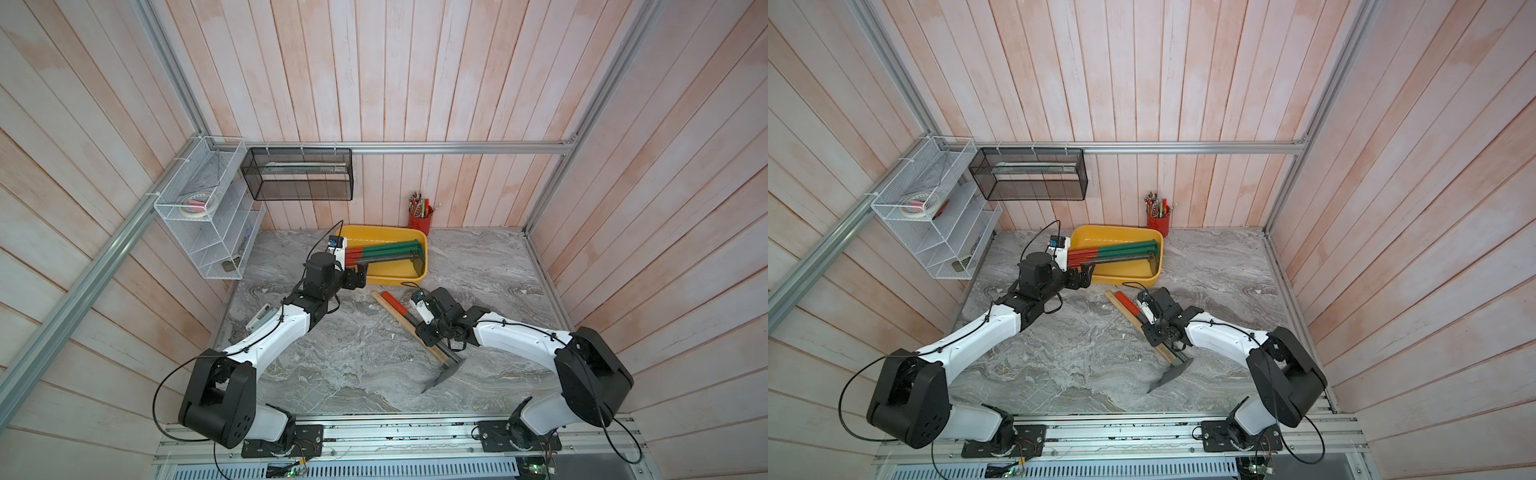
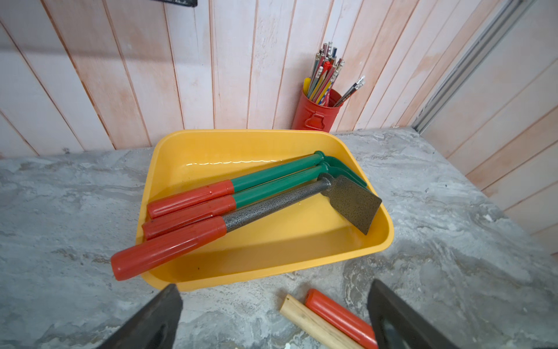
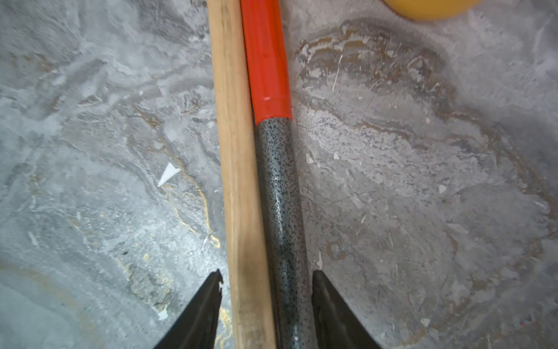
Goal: Put the small hoe into the storage box
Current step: Pick up the hoe from the center of the board.
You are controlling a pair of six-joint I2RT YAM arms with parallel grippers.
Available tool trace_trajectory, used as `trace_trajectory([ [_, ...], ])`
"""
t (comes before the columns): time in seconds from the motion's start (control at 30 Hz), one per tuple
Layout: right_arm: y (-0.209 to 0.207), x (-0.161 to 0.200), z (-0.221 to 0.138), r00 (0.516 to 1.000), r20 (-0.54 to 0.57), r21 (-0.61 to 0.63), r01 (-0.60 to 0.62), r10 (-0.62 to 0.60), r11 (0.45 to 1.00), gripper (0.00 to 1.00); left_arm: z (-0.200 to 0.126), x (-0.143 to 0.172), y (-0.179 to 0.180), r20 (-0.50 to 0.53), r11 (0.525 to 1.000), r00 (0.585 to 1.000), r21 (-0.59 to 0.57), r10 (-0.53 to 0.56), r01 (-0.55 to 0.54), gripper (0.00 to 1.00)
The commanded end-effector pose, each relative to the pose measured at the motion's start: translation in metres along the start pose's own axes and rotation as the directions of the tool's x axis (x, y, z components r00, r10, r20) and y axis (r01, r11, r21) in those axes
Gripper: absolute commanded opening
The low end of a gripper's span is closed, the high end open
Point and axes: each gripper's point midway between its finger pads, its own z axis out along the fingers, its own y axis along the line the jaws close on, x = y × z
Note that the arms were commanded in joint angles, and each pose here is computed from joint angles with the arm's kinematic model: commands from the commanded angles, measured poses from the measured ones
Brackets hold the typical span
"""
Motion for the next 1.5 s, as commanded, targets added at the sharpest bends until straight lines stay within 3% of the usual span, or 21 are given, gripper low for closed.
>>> trace_trajectory([
  [0.0,-0.012,0.006,0.012,1.0,-0.023,0.066,-0.016,0.018,0.998,0.5,-0.009,-0.013,-0.002,0.044,1.0,0.999,-0.002,0.021,-0.021,1.0],
  [0.6,-0.022,0.008,0.028,0.997,-0.064,0.073,-0.044,0.048,0.996,0.44,-0.01,-0.014,-0.001,0.028,0.999,0.999,-0.009,0.042,-0.042,1.0],
  [0.93,-0.019,0.017,0.05,0.986,-0.151,0.075,-0.065,0.076,0.995,0.36,-0.01,-0.009,0.0,0.02,0.999,0.999,0.0,0.043,-0.043,1.0],
  [1.0,-0.02,0.018,0.051,0.985,-0.148,0.083,-0.078,0.089,0.993,0.32,-0.008,-0.004,0.0,0.008,0.999,0.999,0.015,0.035,-0.035,1.0],
  [1.23,-0.015,0.011,0.035,0.992,-0.099,0.053,-0.078,0.082,0.996,0.04,0.003,0.005,-0.007,-0.034,0.998,0.999,0.061,0.023,-0.021,1.0],
  [1.47,-0.01,-0.008,-0.007,1.0,-0.006,-0.004,-0.006,0.006,1.0,0.0,0.005,0.008,-0.016,-0.033,0.993,0.999,0.118,0.008,-0.004,1.0],
])
